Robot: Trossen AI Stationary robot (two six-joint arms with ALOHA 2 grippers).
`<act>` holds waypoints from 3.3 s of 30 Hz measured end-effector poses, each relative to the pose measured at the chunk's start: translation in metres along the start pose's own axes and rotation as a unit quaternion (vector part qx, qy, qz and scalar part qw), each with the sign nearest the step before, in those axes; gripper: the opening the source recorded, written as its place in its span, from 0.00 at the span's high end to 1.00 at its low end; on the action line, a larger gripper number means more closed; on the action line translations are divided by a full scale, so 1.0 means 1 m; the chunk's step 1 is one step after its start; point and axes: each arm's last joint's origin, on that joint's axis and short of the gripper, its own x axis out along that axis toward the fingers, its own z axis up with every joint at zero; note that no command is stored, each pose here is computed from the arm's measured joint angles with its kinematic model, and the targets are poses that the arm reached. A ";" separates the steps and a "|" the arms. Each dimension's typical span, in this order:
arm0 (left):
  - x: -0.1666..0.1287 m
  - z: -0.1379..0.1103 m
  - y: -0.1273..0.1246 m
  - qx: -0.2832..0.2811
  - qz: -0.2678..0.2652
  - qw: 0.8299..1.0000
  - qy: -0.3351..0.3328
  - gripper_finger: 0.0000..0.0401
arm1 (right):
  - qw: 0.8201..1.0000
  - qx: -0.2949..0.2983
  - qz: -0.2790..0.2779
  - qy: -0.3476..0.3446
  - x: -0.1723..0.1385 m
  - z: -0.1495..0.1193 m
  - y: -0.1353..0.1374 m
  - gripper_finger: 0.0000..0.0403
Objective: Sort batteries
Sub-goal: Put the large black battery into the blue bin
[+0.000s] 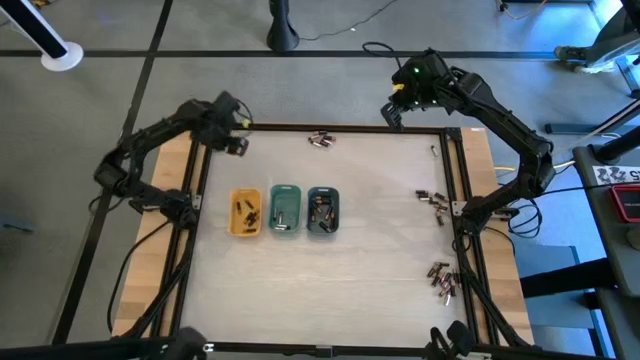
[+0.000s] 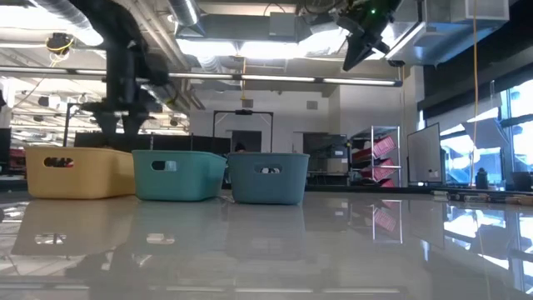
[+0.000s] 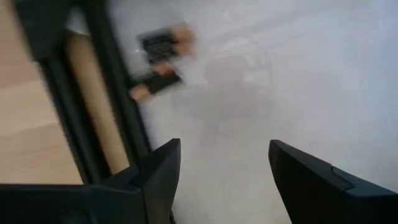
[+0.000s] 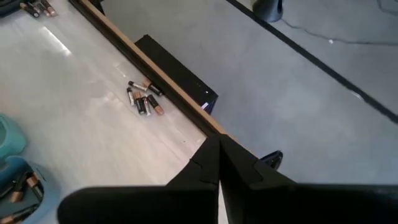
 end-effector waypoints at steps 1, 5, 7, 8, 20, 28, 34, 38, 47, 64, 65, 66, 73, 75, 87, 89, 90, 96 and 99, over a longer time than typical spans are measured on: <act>0.001 0.005 -0.001 -0.013 -0.001 1.000 -0.005 0.43 | 1.000 0.002 0.001 0.004 0.000 -0.001 0.000 0.99; 0.017 0.009 -0.007 -0.015 -0.001 1.000 0.026 0.43 | 1.000 0.007 0.003 0.021 0.000 -0.004 0.001 0.99; 0.022 0.013 -0.010 -0.007 -0.003 1.000 0.025 0.43 | 0.999 0.007 0.006 0.034 0.000 -0.007 0.001 0.99; 0.024 0.014 -0.011 0.016 -0.007 1.000 0.026 0.43 | 0.999 0.008 0.006 0.040 0.000 -0.008 0.001 0.99; 0.025 0.057 -0.045 0.162 -0.054 0.985 -0.010 0.43 | 1.000 0.007 0.005 0.025 0.000 -0.005 0.001 0.99; 0.019 0.064 -0.079 0.252 -0.132 0.956 -0.069 0.43 | 0.992 0.018 0.104 0.067 0.067 -0.022 0.011 0.99; 0.008 0.069 -0.120 0.328 -0.223 0.901 -0.177 0.43 | 0.984 0.056 0.107 0.129 0.100 -0.046 0.015 0.99; 0.015 0.071 -0.136 0.322 -0.219 0.906 -0.167 0.43 | 0.985 0.071 0.124 0.100 0.109 -0.048 0.016 0.99; 0.041 0.088 -0.096 0.219 -0.062 0.973 -0.047 0.43 | 0.964 0.111 0.204 0.129 0.148 -0.060 0.038 0.99; 0.063 0.091 0.015 -0.002 0.017 0.996 0.083 0.43 | 0.967 0.053 0.207 0.139 0.149 -0.066 0.064 0.99; 0.064 0.090 0.014 -0.013 0.018 0.996 0.086 0.43 | 0.967 0.053 0.207 0.140 0.149 -0.066 0.064 0.99; 0.065 0.089 0.015 -0.026 0.021 0.996 0.087 0.43 | 0.967 0.053 0.207 0.141 0.149 -0.066 0.064 0.99; 0.068 0.085 0.009 0.110 0.012 0.989 0.098 0.43 | 0.967 0.041 0.209 0.139 0.149 -0.066 0.064 0.99; 0.067 0.083 0.003 0.171 0.016 0.980 0.100 0.43 | 0.968 0.033 0.210 0.135 0.149 -0.066 0.064 0.99; 0.092 0.078 -0.016 0.395 0.103 0.897 0.166 0.43 | 0.968 0.025 0.212 0.129 0.149 -0.065 0.065 0.99; 0.100 0.078 -0.017 0.399 0.118 0.892 0.180 0.43 | 0.968 0.026 0.211 0.132 0.149 -0.066 0.065 0.99; 0.103 0.078 -0.017 0.398 0.119 0.891 0.184 0.43 | 0.968 0.026 0.211 0.134 0.149 -0.066 0.064 0.99; 0.115 0.077 -0.019 0.397 0.120 0.887 0.201 0.43 | 0.967 0.030 0.210 0.140 0.148 -0.067 0.064 0.99; 0.118 0.077 -0.019 0.399 0.113 0.886 0.206 0.43 | 0.966 0.031 0.209 0.147 0.148 -0.068 0.064 0.99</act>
